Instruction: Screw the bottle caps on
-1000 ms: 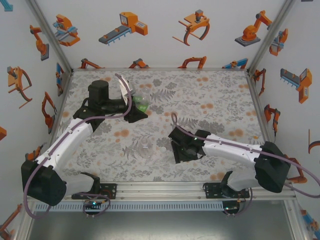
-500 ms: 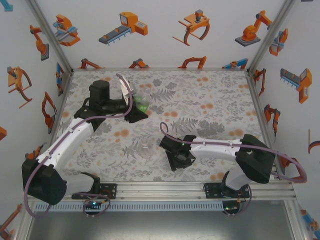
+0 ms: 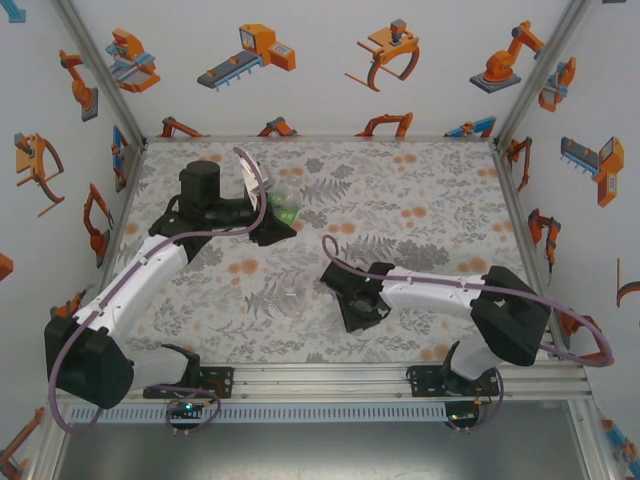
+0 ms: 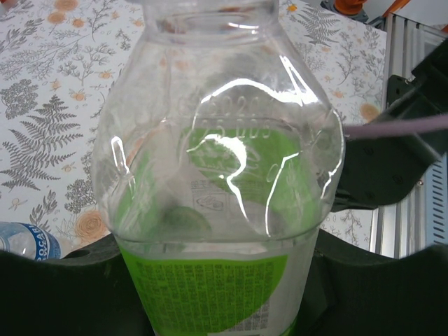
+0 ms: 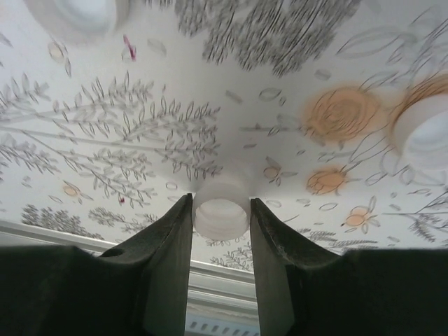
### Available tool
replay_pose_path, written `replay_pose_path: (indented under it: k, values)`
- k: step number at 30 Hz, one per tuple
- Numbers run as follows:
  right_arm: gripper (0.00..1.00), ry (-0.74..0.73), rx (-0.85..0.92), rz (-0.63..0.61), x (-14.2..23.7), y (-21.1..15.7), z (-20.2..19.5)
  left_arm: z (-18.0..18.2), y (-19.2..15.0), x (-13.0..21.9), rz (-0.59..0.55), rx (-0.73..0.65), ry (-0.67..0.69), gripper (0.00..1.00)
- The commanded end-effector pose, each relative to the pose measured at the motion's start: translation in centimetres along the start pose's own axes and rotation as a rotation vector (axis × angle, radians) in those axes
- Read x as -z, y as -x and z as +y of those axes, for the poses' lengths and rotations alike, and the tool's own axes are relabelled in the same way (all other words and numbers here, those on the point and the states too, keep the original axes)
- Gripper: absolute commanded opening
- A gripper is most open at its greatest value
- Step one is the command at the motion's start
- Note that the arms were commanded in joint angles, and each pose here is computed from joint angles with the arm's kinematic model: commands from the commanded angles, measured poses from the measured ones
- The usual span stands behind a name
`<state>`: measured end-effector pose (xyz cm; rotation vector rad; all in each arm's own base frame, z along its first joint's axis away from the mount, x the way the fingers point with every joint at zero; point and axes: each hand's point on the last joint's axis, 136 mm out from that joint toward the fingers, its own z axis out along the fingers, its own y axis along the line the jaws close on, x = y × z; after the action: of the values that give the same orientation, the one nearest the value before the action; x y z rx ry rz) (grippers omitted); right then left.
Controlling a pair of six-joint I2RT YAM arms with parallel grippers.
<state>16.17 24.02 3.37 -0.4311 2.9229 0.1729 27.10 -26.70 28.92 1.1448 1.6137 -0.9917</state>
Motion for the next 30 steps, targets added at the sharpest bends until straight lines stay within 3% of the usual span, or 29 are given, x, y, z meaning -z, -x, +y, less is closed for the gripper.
replay_pose_path:
  k: [1,17,30]
  values:
    - [0.32,0.01,-0.008,-0.046,1.6,2.9,-0.9,-0.1,0.3,-0.1,-0.001,-0.013,-0.008,0.0]
    - [0.33,-0.006,-0.132,-0.076,0.5,15.7,-9.8,0.4,-0.3,-0.2,0.022,-0.008,0.01,0.0]
    - [0.38,0.012,-0.144,-0.022,-2.7,16.7,-10.5,0.7,-1.0,-0.6,0.05,0.001,0.011,0.0]
